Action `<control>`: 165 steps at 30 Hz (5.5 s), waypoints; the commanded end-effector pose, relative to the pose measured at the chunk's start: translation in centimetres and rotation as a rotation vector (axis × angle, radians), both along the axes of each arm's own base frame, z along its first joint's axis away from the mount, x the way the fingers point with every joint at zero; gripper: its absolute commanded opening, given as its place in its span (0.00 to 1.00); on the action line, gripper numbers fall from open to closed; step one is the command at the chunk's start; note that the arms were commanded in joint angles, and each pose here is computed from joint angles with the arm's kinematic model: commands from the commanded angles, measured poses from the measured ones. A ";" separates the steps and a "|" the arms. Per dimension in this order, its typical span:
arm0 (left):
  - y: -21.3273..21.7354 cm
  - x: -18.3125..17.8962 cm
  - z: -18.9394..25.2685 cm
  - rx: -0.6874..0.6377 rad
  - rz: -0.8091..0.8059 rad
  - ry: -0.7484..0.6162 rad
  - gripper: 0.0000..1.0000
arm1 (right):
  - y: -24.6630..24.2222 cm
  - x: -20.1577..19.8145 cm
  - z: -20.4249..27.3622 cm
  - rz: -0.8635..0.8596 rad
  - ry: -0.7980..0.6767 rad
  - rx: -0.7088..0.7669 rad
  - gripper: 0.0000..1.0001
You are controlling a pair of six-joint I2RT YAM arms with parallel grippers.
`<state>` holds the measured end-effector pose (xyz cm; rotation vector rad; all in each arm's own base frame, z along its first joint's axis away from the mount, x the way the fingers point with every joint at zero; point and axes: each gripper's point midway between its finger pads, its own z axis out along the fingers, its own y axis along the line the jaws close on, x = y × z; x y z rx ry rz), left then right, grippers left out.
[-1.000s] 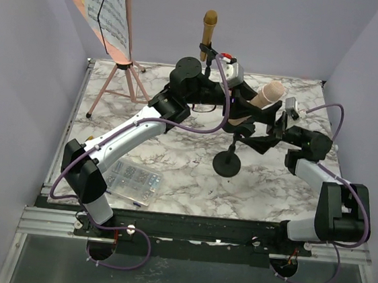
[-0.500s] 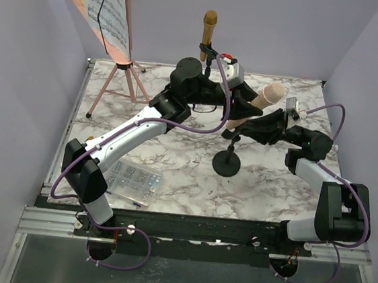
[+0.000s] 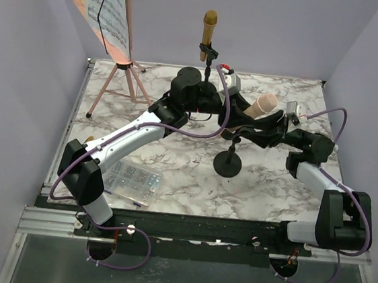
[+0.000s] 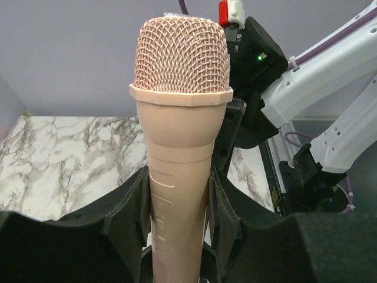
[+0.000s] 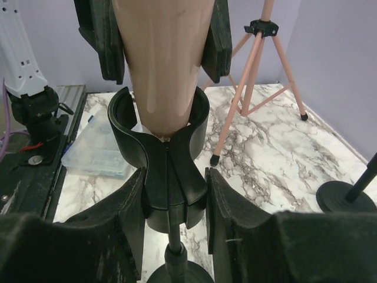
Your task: Set up the instrument practice props
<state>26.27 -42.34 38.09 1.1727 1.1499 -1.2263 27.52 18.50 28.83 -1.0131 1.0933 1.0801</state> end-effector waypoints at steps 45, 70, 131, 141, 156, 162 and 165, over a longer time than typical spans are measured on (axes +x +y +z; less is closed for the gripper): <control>8.5 1.0 0.4 -0.076 0.441 0.111 0.99 | -3.8 1.9 1.0 -0.602 1.338 0.377 0.91; 16.7 2.7 -2.2 -0.172 0.851 0.116 0.97 | -1.6 1.6 -2.1 -0.459 1.481 0.308 0.63; 16.4 2.5 -2.6 -0.155 0.855 0.104 0.95 | -2.4 1.6 -7.8 -0.558 1.594 0.367 0.00; 16.4 2.3 -2.4 -0.160 0.845 0.105 0.95 | -1.4 4.6 2.3 -0.377 1.434 0.465 0.00; 16.9 2.3 -1.9 -0.164 0.864 0.083 0.96 | -1.2 12.2 8.6 -0.207 1.314 0.658 0.00; 16.8 2.5 -2.3 -0.154 0.867 0.081 0.95 | -1.3 15.6 7.9 -0.175 1.326 0.718 0.00; 16.7 2.5 -2.3 -0.150 0.864 0.082 0.95 | -1.5 17.2 7.7 -0.165 1.332 0.748 0.00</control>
